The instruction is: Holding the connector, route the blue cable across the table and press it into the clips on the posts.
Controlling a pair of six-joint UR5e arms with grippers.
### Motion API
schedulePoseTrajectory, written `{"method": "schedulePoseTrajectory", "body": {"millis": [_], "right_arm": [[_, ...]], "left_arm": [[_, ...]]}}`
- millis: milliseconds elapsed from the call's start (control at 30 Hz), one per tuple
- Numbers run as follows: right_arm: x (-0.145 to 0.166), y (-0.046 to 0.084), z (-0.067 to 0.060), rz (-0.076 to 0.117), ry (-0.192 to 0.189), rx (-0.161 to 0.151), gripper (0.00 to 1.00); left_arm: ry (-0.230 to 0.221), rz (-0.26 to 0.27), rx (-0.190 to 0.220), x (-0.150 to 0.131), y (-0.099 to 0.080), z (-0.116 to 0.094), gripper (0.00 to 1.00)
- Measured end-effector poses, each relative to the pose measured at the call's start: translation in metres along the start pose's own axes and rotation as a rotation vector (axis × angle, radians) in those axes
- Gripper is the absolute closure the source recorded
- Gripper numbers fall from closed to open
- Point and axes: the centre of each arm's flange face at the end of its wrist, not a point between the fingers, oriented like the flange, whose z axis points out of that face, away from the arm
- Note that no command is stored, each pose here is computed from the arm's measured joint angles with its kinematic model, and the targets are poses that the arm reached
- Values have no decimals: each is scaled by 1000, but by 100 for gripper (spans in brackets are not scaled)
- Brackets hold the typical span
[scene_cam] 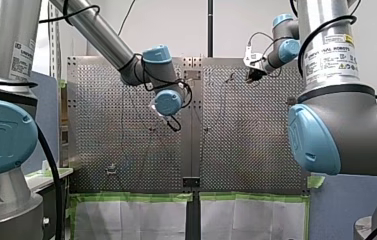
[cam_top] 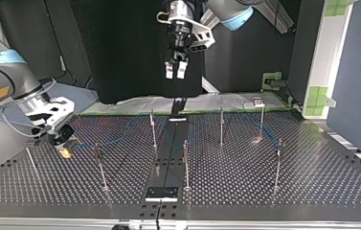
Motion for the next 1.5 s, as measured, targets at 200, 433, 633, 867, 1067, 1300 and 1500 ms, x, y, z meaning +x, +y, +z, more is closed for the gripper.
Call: {"method": "schedulePoseTrajectory", "body": {"millis": [200,433,633,867,1067,1300,1500], "right_arm": [[0,1,0,1,0,-1,100],[5,8,-1,0,11,-12,100],[9,14,-3,-2,18,-22,100],[10,16,-3,-1,17,-25,100],[9,16,-3,-1,16,-30,100],[9,15,-3,-2,16,-30,100],[9,15,-3,-2,16,-30,100]], "left_arm": [[16,9,-2,4,13,-15,0],[84,63,-38,11,38,-40,0],[154,122,-80,15,61,-62,0],[233,180,-105,18,86,-91,0],[296,228,-123,19,106,-117,0],[326,256,-135,17,118,-133,0],[328,257,-136,17,119,-135,0]]}}
